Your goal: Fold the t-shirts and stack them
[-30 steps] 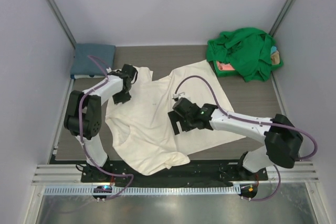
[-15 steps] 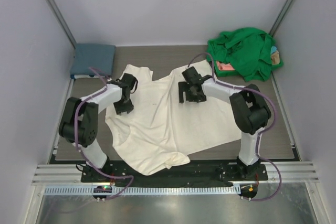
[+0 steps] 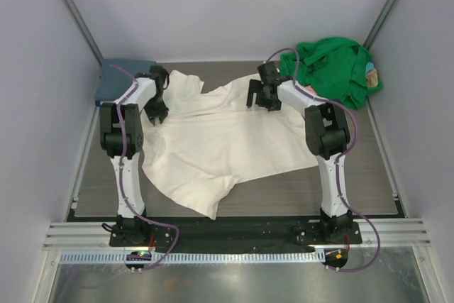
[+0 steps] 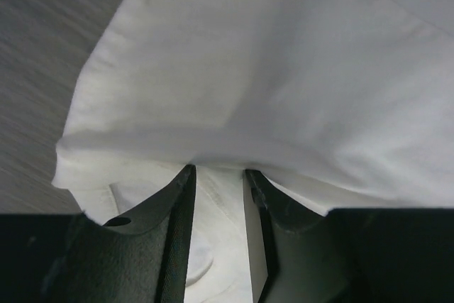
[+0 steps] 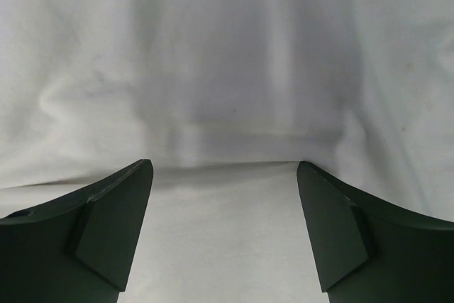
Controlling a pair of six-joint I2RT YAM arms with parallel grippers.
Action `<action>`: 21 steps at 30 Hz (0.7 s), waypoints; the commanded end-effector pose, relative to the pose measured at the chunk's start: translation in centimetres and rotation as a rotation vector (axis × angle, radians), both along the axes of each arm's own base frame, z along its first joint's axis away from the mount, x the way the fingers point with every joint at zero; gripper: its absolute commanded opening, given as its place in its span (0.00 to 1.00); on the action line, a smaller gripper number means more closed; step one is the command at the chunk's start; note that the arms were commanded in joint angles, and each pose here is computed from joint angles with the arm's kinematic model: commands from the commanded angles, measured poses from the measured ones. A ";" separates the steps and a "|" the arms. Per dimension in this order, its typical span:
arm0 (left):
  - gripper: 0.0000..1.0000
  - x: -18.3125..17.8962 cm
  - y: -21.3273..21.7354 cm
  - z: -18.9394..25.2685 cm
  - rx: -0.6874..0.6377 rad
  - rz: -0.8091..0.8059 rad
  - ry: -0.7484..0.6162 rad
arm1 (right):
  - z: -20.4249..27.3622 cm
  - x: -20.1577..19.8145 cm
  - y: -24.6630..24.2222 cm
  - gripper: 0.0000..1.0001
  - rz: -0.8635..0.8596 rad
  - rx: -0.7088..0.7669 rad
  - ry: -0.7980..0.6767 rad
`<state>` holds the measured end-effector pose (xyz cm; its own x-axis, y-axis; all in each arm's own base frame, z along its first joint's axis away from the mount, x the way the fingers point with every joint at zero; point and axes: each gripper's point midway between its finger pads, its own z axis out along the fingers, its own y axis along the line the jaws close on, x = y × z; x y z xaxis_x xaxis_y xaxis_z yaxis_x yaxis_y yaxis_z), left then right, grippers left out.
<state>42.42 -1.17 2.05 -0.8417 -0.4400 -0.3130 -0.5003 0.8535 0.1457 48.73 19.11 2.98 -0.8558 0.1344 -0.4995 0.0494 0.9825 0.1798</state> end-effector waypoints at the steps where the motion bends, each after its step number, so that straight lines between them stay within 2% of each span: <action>1: 0.34 4.4 3.5 -1.8 0.054 0.024 0.004 | -5.0 -0.2 -1.0 0.90 -0.024 -0.010 0.133; 3: 0.33 6.5 4.0 -1.4 0.065 0.015 -0.005 | -4.2 1.3 -0.5 0.90 -0.020 0.004 0.109; 5: 0.34 10.4 3.9 0.0 0.067 -0.012 -0.080 | -4.3 1.2 0.5 0.90 0.006 0.048 0.129; 7: 0.36 10.4 3.4 1.0 0.048 -0.028 -0.061 | -3.3 1.4 1.0 0.90 0.021 0.069 0.116; 9: 0.41 10.4 2.2 3.9 0.063 -0.065 -0.097 | -2.5 1.0 1.2 0.92 0.038 0.077 0.111; 13: 0.52 6.4 -0.4 8.4 0.072 -0.106 -0.162 | 1.0 0.5 1.8 0.93 0.081 0.097 0.059; 14: 0.54 5.2 -1.6 12.6 0.063 -0.123 -0.249 | 2.7 0.6 1.9 0.94 0.090 0.105 0.030; 15: 0.55 2.8 -1.8 11.3 0.071 -0.117 -0.202 | 3.5 0.3 1.7 0.95 0.096 0.103 0.019; 17: 0.59 0.1 -2.8 13.3 0.103 -0.140 -0.234 | 5.2 -0.2 1.5 0.96 0.098 0.103 -0.007; 18: 0.59 -2.5 -2.7 14.9 0.113 -0.140 -0.258 | 7.0 -1.0 1.0 0.97 0.092 0.099 -0.034; 21: 0.58 -6.9 -3.7 17.1 0.070 -0.139 -0.341 | 8.6 -3.6 -0.6 0.97 0.041 0.090 -0.068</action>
